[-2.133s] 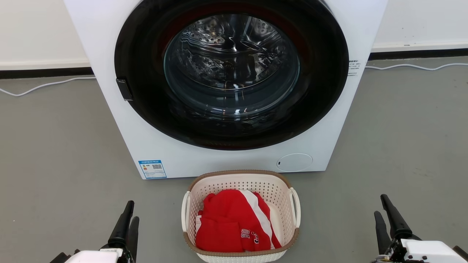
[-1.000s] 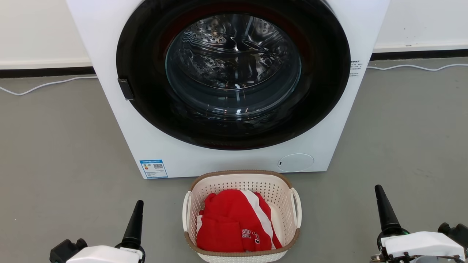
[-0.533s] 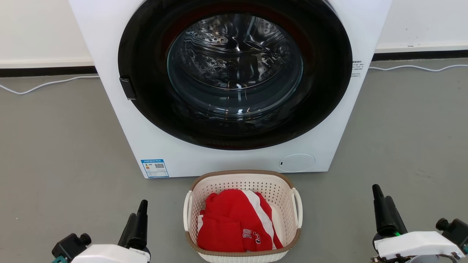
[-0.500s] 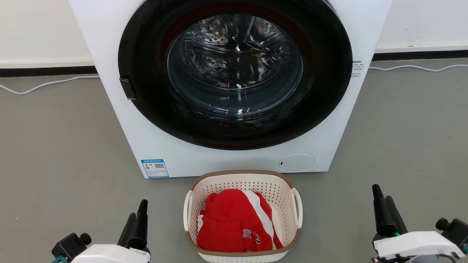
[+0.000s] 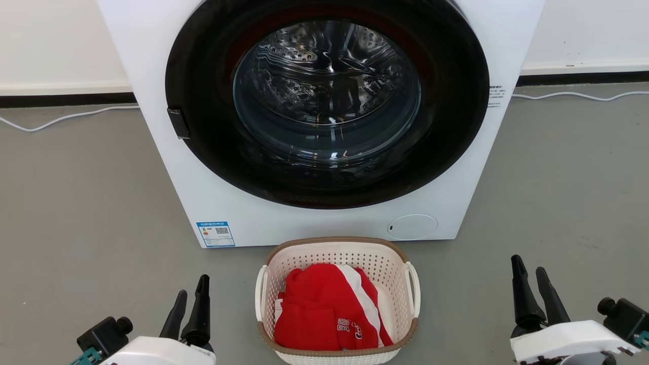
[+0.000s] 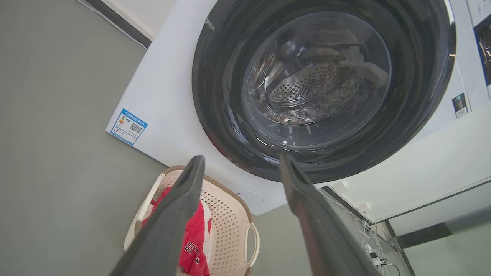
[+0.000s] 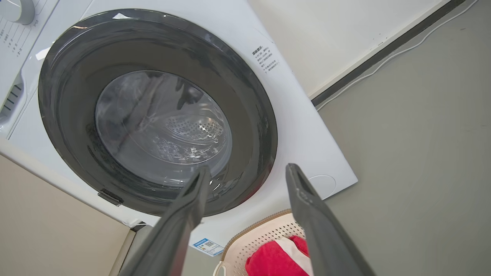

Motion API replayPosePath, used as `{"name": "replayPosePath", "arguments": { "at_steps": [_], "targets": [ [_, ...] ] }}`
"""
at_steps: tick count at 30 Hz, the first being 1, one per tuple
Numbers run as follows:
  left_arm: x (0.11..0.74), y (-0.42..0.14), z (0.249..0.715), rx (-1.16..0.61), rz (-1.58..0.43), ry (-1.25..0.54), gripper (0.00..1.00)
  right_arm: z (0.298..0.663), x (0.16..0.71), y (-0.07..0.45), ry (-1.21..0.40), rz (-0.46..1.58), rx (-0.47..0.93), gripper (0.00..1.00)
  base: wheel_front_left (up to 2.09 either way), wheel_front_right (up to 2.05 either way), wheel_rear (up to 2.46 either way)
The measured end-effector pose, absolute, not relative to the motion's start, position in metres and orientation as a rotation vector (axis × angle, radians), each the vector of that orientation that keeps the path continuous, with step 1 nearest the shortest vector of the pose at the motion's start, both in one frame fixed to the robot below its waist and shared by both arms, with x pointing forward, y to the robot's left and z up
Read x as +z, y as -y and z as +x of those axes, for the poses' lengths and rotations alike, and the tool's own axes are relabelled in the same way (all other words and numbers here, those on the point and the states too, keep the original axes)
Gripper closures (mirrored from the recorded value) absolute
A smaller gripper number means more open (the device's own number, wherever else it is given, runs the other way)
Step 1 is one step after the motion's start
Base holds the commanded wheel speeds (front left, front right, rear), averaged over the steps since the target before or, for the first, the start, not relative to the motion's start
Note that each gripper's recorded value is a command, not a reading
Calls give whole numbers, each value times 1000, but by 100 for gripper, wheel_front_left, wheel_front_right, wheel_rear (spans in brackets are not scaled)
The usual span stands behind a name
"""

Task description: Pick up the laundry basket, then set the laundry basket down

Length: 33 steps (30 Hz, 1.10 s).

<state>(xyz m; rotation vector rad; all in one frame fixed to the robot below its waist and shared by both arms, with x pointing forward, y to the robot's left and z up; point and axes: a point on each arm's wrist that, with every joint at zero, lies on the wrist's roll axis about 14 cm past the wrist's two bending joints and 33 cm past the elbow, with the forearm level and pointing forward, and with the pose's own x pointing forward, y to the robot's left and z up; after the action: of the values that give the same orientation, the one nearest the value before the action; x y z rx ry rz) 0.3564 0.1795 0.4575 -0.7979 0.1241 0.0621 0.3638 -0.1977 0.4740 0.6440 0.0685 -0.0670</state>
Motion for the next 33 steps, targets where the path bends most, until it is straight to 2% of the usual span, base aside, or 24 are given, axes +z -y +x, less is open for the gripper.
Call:
{"name": "replayPosePath", "arguments": {
  "at_steps": [33],
  "targets": [
    [469,-172,357,-15,-430,-66,0,362,482,185,-24,258,12,0,0,0,0]
  ]
}}
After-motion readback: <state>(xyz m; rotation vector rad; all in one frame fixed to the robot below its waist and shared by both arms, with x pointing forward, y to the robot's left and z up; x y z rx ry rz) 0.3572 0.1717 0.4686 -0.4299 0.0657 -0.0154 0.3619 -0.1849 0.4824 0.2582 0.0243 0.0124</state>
